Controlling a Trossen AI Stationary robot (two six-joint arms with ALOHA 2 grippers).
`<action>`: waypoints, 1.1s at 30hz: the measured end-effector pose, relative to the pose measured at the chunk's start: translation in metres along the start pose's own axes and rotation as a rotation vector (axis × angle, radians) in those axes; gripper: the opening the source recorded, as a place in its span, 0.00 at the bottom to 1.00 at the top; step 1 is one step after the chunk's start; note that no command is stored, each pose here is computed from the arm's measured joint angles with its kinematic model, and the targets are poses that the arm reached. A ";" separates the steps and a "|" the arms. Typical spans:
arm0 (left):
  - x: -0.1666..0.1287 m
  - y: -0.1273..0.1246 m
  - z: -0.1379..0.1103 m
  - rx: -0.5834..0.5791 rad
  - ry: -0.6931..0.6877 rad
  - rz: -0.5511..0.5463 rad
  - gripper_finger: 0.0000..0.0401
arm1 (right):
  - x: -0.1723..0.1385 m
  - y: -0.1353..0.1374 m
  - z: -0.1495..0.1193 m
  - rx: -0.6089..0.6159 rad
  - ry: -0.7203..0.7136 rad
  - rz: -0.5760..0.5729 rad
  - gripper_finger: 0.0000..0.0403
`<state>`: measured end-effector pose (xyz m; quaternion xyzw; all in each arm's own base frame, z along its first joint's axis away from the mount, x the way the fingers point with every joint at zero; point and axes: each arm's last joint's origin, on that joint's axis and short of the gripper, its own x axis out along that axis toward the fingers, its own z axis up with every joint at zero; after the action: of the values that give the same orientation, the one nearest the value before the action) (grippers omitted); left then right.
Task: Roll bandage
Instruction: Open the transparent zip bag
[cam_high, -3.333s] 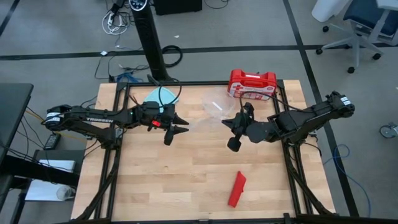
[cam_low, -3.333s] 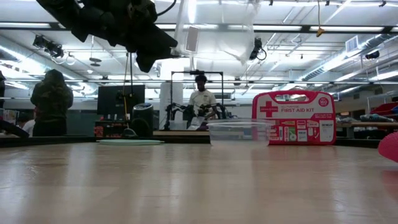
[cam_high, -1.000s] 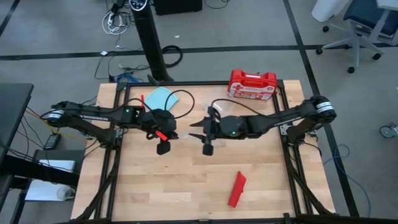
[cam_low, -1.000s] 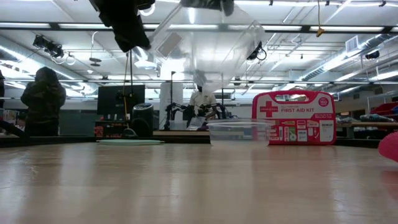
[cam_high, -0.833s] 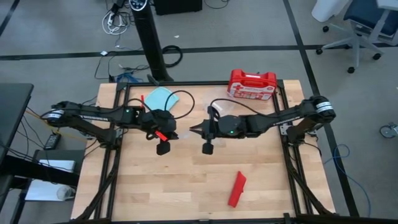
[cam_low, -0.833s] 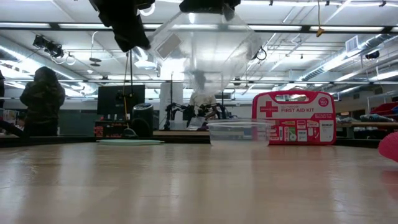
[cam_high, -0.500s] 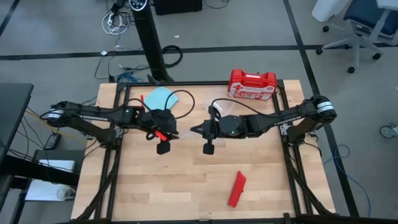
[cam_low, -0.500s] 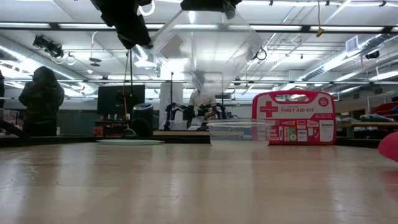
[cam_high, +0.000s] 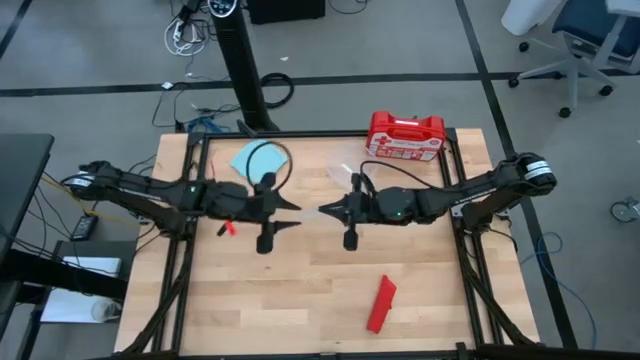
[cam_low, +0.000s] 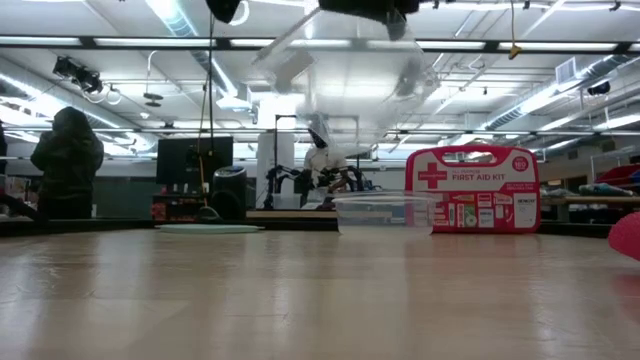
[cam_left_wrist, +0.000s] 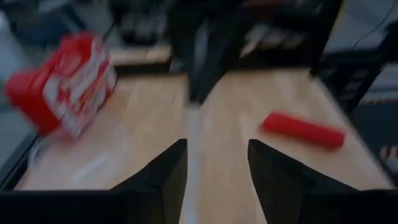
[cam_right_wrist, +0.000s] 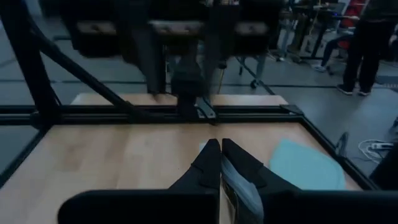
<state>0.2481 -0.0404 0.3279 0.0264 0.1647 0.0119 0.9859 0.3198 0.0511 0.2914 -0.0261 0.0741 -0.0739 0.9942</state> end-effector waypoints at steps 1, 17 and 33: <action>0.002 -0.003 -0.003 0.009 -0.029 0.004 0.43 | -0.002 -0.001 -0.004 0.018 -0.022 0.010 0.00; 0.015 0.000 -0.078 -0.063 -0.268 0.226 0.43 | -0.038 -0.014 -0.049 0.150 -0.226 0.016 0.00; 0.016 -0.002 -0.087 -0.116 -0.255 0.123 0.43 | -0.043 -0.015 -0.045 0.147 -0.339 0.022 0.01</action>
<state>0.2347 -0.0377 0.2404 -0.0190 0.0353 0.0784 0.9961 0.2690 0.0404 0.2538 0.0355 -0.1000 -0.0630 0.9924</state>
